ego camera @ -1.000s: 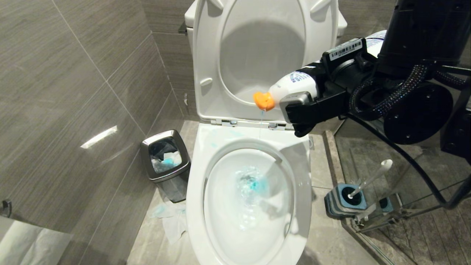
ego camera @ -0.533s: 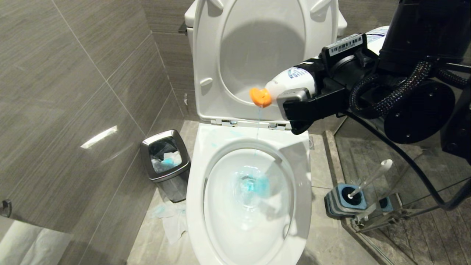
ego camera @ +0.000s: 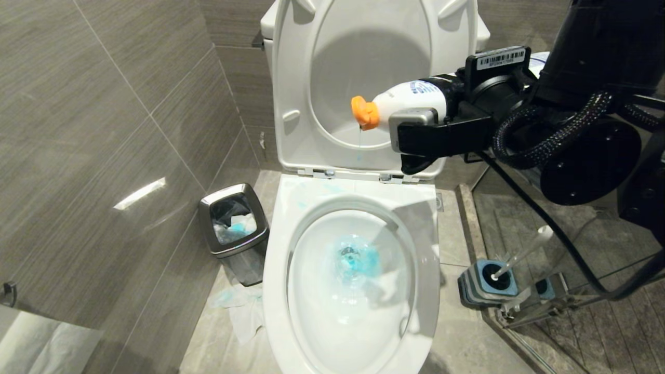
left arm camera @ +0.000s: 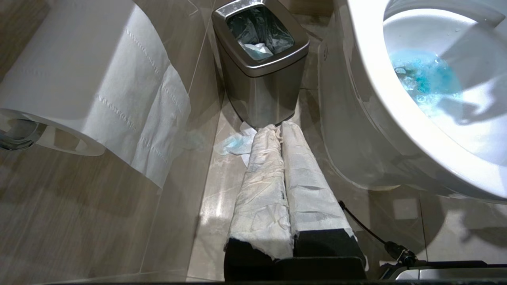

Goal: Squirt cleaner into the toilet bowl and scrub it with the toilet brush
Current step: Pour in the cleaning agent, then place the cleaning agent on the floor

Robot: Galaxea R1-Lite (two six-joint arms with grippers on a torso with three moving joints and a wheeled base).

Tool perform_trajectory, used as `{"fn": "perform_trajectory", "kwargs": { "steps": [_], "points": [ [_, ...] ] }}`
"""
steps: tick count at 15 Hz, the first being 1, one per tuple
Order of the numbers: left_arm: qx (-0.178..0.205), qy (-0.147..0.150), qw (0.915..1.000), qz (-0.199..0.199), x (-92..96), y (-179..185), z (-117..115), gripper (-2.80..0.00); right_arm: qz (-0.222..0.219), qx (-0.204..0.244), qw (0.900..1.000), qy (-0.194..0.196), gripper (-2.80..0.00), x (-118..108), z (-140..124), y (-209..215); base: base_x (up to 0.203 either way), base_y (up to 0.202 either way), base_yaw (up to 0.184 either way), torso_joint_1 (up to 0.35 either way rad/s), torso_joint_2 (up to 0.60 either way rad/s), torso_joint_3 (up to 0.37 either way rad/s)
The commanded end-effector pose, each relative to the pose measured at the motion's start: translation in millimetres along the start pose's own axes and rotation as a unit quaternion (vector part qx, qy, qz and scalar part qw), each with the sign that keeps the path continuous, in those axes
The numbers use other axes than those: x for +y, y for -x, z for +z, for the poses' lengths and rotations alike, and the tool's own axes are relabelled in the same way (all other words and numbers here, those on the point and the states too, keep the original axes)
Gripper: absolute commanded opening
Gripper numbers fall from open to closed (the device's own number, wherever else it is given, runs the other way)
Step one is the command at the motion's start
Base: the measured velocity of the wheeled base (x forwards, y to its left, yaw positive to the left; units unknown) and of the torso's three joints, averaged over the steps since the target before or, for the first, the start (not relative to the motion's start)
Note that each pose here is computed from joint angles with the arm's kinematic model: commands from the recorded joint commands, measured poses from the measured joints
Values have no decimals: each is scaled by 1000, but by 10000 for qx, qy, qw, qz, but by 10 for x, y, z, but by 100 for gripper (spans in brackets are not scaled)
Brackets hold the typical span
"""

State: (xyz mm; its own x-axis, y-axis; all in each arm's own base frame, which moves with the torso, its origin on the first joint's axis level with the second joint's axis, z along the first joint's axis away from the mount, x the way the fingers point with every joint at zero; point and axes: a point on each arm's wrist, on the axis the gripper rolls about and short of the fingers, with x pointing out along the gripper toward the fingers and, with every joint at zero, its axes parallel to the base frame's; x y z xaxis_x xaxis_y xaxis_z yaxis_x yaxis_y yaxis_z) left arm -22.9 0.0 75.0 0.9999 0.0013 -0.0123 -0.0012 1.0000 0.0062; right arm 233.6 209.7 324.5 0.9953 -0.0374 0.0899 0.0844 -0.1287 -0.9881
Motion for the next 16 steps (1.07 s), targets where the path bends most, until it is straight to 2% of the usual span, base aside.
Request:
{"fn": "perform_trajectory", "kwargs": {
  "steps": [1, 3, 5, 8, 10, 13, 14, 16],
  "points": [
    [4, 0, 10000, 1, 0, -1, 2, -280, 70, -17, 9976, -688, -280, 59, 21, 17, 0, 0, 0, 0, 0, 0],
    [7, 0, 10000, 1, 0, -1, 0, -280, 198, -103, 9870, -1594, -280, 149, 86, 59, 0, 0, 0, 0, 0, 0],
    [7, 0, 10000, 1, 0, -1, 0, -280, 336, -137, 9735, -2260, -280, 247, 129, 91, 0, 0, 0, 0, 0, 0],
    [7, 0, 10000, 1, 0, -1, 0, -280, 372, -119, 9456, -3231, -280, 263, 141, 98, 0, 0, 0, 0, 0, 0],
    [0, 0, 10000, 1, 0, 0, 4, -280, 354, -116, 9255, -3769, -280, 238, 116, 115, 0, 0, 0, 0, 0, 0],
    [7, 0, 10000, 1, 0, -1, 0, -280, 308, -120, 8998, -4350, -280, 189, 78, 134, 0, 0, 0, 0, 0, 0],
    [7, 0, 10000, 1, 0, -1, 0, -280, 317, -139, 8875, -4596, -280, 188, 79, 132, 0, 0, 0, 0, 0, 0],
    [7, 0, 10000, 1, 0, -1, 0, -280, 366, -212, 8533, -5197, -280, 193, 91, 127, 0, 0, 0, 0, 0, 0]
  ]
}}
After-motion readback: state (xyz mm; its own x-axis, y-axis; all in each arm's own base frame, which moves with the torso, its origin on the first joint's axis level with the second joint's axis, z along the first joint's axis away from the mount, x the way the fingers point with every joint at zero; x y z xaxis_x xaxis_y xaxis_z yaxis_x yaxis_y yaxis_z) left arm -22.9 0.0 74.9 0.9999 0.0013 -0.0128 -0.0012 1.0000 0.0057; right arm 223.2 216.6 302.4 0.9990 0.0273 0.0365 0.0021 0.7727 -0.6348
